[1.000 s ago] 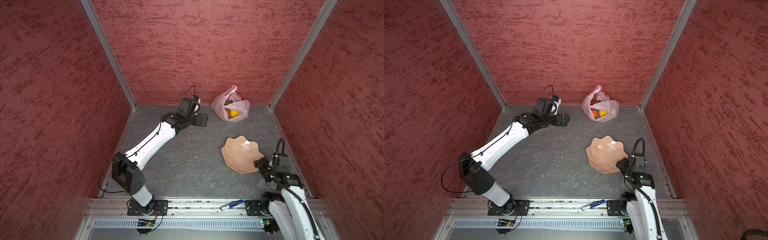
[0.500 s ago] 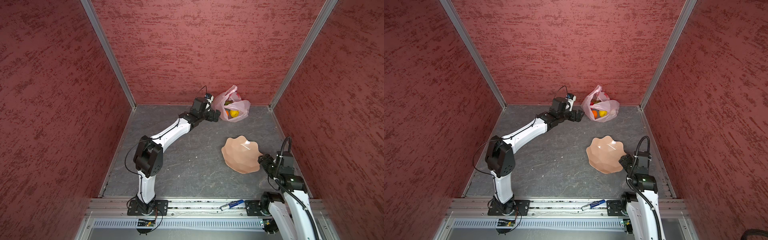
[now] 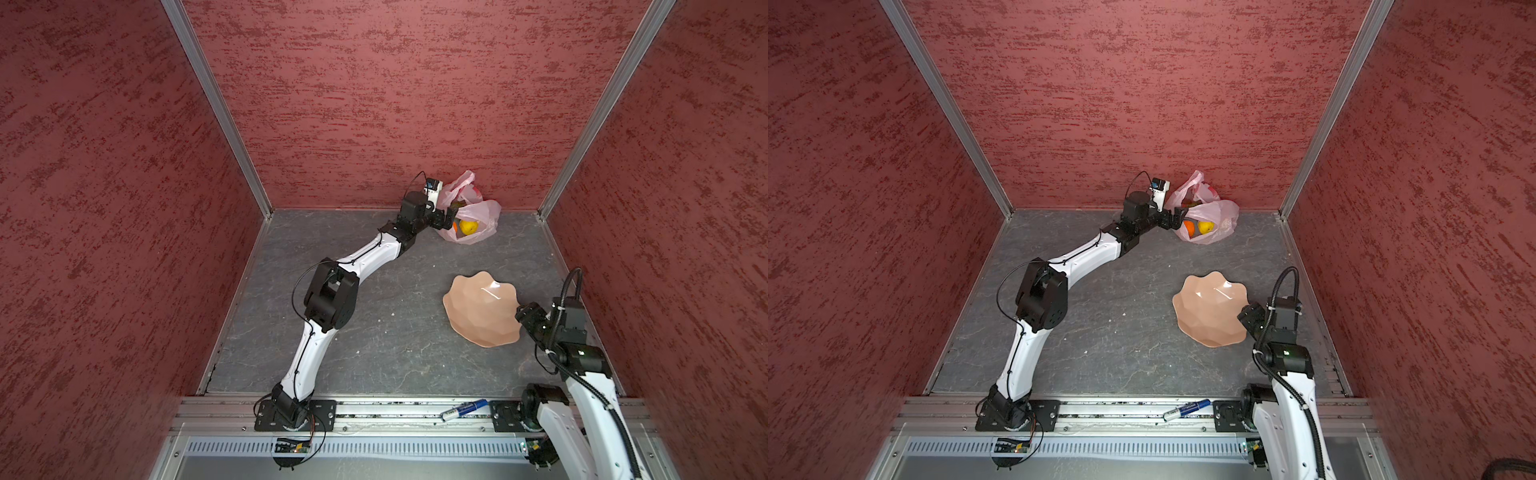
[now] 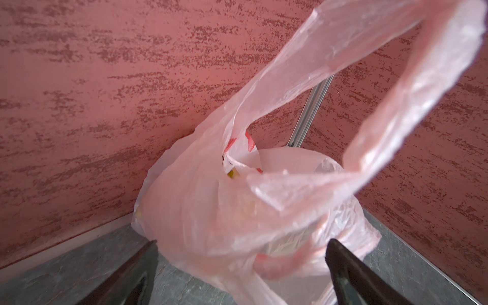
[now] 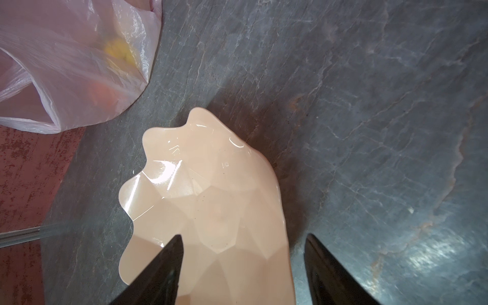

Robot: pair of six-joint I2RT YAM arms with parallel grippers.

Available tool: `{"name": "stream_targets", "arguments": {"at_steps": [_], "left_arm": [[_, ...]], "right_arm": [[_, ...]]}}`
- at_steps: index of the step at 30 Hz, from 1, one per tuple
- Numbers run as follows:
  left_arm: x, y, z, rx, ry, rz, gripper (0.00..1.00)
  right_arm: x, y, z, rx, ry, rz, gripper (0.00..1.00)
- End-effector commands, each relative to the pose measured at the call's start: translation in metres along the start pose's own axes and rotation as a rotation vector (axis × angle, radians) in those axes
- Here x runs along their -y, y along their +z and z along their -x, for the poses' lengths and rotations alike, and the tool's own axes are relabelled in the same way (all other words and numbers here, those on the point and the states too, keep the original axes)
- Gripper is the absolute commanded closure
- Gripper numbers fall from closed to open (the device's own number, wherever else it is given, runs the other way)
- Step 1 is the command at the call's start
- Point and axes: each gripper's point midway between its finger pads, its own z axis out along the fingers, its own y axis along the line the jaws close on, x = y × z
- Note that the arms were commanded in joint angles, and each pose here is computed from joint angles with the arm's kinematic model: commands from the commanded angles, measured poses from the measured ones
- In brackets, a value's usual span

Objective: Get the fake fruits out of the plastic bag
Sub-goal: 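Reach the left gripper into the pink bag opening while the right holds the bowl, then grasp the pink bag edge with the left gripper and pull it nearer the robot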

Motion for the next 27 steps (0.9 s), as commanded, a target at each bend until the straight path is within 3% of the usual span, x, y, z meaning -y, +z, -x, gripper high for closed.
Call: {"name": "stream_targets", "arguments": {"at_steps": [1,10,23,27], "left_arm": [[0.001,0.012,0.014,0.07,0.039,-0.012,0.04],[-0.01,0.032,0.019,0.13,0.045,-0.005,0.18],[-0.036,0.025,0.021,0.115,-0.007,0.033,0.84],[-0.054,0.01,0.023,0.113,-0.065,0.104,0.96]], "right_arm": [[-0.009,-0.001,0.011,0.038,-0.026,0.029,0.27],[-0.012,0.002,0.01,0.024,-0.045,0.041,0.27],[-0.017,0.001,0.01,0.028,-0.063,0.069,0.29],[-0.023,0.0,0.01,0.024,-0.092,0.096,0.31]]}}
